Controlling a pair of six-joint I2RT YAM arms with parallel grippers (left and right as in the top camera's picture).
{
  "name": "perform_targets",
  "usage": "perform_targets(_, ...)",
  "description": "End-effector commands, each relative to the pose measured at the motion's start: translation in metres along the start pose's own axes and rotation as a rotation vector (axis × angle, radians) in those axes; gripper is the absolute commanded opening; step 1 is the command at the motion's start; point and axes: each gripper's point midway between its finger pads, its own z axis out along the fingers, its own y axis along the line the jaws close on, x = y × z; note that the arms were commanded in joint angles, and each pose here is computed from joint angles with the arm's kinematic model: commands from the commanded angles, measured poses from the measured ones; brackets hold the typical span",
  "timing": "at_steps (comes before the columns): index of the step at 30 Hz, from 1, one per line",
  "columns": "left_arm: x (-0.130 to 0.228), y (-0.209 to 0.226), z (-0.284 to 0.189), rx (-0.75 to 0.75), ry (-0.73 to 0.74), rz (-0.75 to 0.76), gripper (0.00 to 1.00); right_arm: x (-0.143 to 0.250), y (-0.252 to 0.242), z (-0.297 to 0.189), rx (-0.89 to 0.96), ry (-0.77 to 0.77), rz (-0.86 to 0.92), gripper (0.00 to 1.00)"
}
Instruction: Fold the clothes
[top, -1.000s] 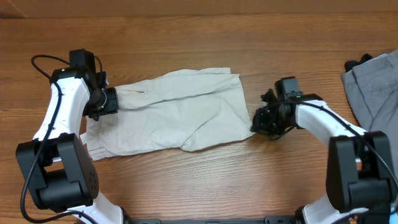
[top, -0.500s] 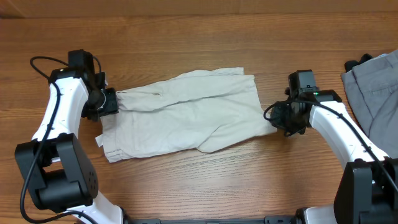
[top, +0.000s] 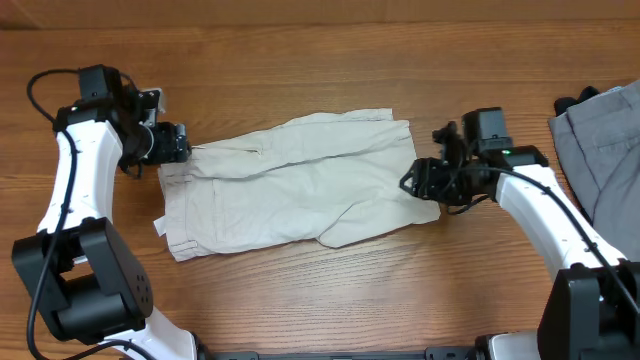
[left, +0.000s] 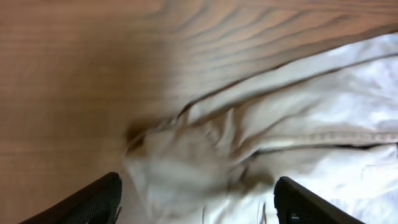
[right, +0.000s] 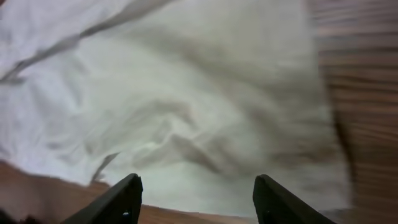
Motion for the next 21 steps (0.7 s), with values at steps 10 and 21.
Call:
perform_targets(10,0.006,-0.004,0.026,0.046,0.023,0.137,0.80,0.014,0.008,0.042,0.052,-0.007,0.078,0.51)
perform_targets(21,0.023,-0.010,0.054,0.125,0.109,0.076,0.04,0.034,-0.009,0.081,0.086,0.115,0.098,0.42)
